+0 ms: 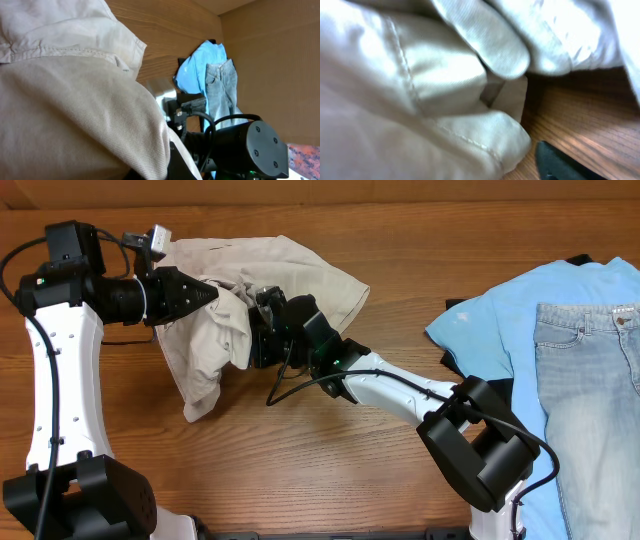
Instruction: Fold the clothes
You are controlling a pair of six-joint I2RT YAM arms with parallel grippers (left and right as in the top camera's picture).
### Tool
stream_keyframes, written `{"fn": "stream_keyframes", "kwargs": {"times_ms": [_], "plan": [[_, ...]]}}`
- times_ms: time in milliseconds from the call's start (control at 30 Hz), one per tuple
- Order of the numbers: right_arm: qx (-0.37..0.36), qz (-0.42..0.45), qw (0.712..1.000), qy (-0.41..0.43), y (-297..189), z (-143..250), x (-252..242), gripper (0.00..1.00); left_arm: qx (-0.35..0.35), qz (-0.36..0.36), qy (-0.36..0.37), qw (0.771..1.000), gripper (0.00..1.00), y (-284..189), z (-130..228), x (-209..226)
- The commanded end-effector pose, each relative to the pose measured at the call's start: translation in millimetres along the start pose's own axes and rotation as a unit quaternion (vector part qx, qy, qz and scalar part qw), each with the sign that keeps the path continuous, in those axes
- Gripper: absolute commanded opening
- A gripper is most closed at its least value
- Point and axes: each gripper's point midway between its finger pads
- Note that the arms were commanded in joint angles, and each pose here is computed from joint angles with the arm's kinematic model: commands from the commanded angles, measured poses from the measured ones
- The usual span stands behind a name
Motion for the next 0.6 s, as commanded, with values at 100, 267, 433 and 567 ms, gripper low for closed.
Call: {"fn": "stream_keyframes", "kwargs": {"times_ms": [100, 267, 433, 567], "plan": [[-0.016, 0.006, 1.0, -0.019, 1, -7, -1, 0.7, -0.015, 0.011, 0.028, 0.999, 0.07, -10, -5, -18], [0.008, 0.018, 1.0, -0.009, 2, 7, -5, 0.22, -0.017, 0.009, 0.028, 0.999, 0.1, -10, -5, -17], [0.053, 0.039, 0.998, 0.02, -8, 22, -19, 0.04, -0.02, -0.025, 0.027, 0.999, 0.39, -10, -7, -5], [0.075, 0.08, 0.993, 0.038, -40, 15, -32, 0.04, -0.023, -0.073, 0.023, 0.997, 0.83, -12, -8, 11]]}}
Point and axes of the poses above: each gripper's point midway between its finger pads, its own y axis out along the fingers, its own x axis along the line the jaws close on, z = x × y, and after that the axes turned 7 degrees about -y, right-handed
